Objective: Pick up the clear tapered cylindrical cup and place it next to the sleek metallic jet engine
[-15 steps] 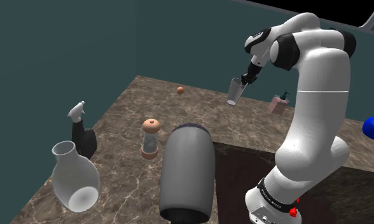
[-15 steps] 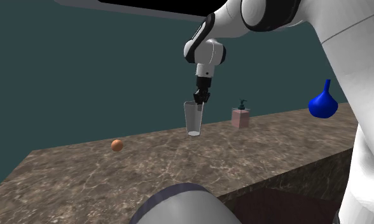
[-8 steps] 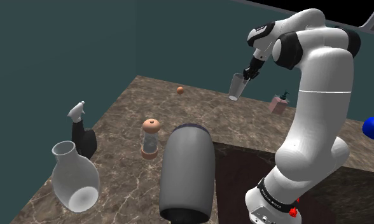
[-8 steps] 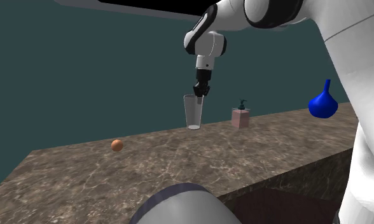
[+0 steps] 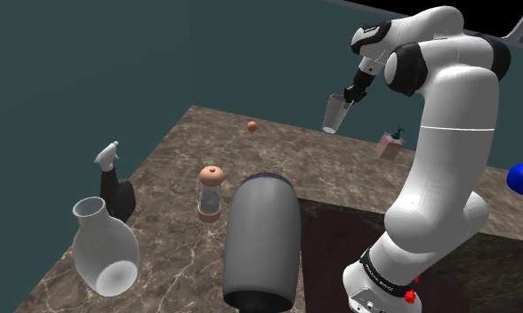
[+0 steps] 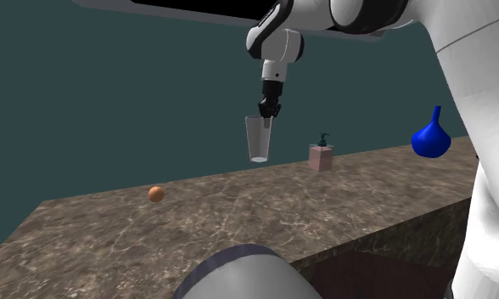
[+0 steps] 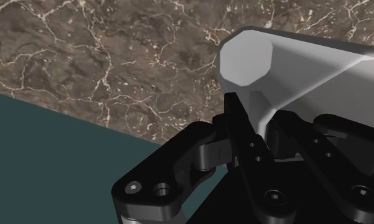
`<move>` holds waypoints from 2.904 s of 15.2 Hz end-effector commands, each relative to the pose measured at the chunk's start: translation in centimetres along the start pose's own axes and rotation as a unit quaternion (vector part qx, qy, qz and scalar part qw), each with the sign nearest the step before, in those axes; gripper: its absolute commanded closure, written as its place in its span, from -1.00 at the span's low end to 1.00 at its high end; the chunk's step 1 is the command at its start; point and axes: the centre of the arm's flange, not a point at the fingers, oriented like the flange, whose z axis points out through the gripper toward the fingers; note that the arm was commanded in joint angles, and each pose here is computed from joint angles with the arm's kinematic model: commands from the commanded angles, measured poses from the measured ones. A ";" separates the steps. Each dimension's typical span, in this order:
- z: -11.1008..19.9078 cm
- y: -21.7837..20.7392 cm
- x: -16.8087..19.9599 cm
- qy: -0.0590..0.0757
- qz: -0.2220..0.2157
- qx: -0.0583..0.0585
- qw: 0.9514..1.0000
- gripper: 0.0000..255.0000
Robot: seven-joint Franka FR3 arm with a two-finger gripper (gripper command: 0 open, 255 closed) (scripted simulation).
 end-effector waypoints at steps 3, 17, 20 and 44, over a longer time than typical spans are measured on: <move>-2.2 -0.3 0.2 0.000 0.000 0.000 1.000 1.00; -9.6 -1.1 0.6 0.000 0.000 0.000 1.000 1.00; -11.1 -1.2 0.7 0.000 0.000 0.000 1.000 1.00; -13.3 -21.5 -9.4 0.000 0.000 0.000 1.000 1.00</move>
